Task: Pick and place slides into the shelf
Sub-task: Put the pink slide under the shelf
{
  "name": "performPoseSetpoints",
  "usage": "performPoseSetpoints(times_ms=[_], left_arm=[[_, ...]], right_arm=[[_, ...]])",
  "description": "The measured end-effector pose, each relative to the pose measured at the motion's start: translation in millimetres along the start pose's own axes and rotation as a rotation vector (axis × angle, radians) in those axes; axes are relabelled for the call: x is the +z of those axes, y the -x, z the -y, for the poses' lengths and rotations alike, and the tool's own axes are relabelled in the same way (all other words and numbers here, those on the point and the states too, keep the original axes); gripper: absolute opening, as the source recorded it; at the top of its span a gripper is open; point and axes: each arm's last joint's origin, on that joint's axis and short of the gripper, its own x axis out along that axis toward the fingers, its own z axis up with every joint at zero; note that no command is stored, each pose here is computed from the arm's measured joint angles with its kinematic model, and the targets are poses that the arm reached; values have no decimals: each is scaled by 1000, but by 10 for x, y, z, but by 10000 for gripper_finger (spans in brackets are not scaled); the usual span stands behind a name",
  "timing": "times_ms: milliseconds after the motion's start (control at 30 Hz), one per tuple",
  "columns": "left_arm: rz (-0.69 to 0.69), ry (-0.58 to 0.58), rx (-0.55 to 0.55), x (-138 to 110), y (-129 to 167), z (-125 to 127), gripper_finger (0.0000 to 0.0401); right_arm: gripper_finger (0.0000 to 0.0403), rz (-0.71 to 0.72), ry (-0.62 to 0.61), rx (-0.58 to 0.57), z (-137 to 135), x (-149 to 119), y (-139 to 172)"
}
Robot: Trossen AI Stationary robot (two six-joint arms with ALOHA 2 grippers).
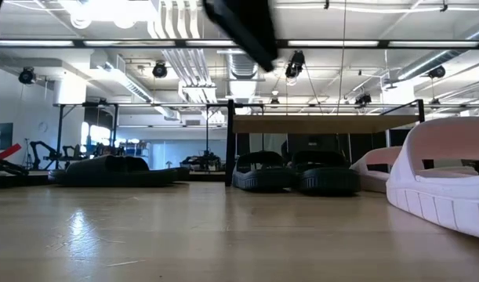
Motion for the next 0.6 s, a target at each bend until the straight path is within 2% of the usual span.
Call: performPoseSetpoints(times_ms=[100,200,300,467,600], left_arm=[[-34,-40,55,-222,125,114,260],[-24,23,71,-428,313,195,260],[-21,121,83,-676,452,256,260],[-22,286,118,-1118,587,261,260],[-37,365,133,-1428,641,200,261]], right_arm=[[215,45,154,-52,-208,97,-106],[215,147,232,-118,-388,166,-160],[215,213,250,-179,-529,229,-211],[215,203,259,-238,-727,287,-445],[215,191,227,-271,-848,408,-619]])
